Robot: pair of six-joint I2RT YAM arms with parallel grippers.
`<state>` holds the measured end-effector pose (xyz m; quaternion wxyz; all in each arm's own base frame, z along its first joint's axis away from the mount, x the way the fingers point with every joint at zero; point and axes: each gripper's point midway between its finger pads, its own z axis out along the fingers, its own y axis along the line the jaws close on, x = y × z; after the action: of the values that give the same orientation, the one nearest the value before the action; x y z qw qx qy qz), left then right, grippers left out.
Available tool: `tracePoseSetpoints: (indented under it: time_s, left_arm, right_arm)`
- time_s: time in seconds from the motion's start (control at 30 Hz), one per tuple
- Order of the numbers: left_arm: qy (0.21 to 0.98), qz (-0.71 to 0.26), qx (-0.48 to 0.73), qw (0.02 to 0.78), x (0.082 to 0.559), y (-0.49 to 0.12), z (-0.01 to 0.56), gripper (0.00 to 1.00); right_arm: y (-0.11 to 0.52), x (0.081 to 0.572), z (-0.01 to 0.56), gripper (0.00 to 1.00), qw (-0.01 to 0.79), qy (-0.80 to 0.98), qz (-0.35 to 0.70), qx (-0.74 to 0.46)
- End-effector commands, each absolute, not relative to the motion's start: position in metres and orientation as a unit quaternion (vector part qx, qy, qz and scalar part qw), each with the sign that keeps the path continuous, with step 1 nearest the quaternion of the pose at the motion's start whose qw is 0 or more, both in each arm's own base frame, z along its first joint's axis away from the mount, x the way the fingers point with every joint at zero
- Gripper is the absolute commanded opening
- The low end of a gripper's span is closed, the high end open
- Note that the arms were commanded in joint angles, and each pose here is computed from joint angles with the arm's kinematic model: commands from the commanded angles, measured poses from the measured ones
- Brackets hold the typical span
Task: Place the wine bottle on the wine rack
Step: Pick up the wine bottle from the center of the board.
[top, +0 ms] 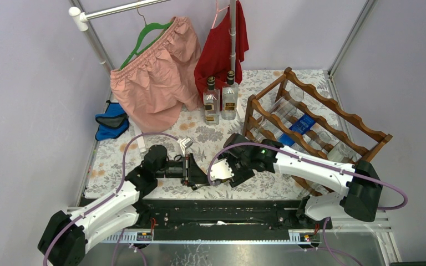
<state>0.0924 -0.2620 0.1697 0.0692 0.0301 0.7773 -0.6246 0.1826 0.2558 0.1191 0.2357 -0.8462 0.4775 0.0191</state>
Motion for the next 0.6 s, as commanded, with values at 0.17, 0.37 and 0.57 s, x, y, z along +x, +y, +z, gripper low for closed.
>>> tracePoseSetpoints:
  time_s: [0.17,0.37,0.57]
  left_arm:
    - [0.751,-0.651,0.085,0.07,0.084,-0.2661,0.178,0.21]
    - [0.746,-0.656,0.092,0.07,0.0824,-0.2662,0.1806,0.34]
    - [0.748,-0.654,0.092,0.065,0.0825,-0.2669,0.1786,0.47]
  right_arm:
    - [0.2719,0.1883,0.142,0.0,0.273,0.488,0.026,-0.829]
    - [0.2718,0.1877,0.1415,0.0,0.272,0.486,0.028,-0.83]
    - [0.2724,0.187,0.1404,0.0,0.27,0.487,0.03,-0.83]
